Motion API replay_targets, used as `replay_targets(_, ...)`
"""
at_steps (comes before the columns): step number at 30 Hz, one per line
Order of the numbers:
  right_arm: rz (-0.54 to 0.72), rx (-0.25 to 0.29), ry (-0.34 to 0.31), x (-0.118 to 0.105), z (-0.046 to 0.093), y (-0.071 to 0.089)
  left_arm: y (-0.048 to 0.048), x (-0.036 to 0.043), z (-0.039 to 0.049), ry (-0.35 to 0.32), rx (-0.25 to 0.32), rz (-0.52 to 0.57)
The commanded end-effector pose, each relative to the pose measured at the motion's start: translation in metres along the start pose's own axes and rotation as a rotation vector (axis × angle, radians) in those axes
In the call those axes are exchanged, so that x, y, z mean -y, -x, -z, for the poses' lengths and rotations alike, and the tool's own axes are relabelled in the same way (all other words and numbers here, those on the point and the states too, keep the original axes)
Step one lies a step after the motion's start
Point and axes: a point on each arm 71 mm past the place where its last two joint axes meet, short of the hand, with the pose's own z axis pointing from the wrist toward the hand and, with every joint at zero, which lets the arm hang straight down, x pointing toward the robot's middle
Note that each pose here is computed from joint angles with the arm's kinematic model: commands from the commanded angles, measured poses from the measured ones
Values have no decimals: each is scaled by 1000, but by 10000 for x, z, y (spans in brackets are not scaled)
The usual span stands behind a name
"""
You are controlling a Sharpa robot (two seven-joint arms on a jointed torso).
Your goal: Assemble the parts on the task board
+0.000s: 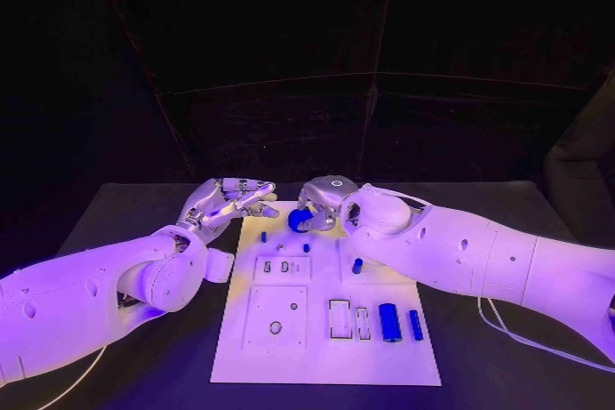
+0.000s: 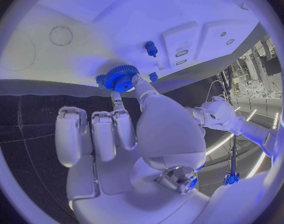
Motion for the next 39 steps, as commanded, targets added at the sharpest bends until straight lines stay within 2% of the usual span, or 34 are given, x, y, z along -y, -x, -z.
replay_targets(1,15,-27,11,-19,-8,-12,-10,13,-4,-6,-11,5)
replay_targets(19,4,-56,-18,39,-6,-45,-2,11,-3,-3,-10,5)
replay_targets(27,-15,-110,-37,103,10,-85,11,12,0,-2,-6,3)
replay_targets(39,-29,-107,-42,138,22,-83,19,11,-2,-1,-4,1)
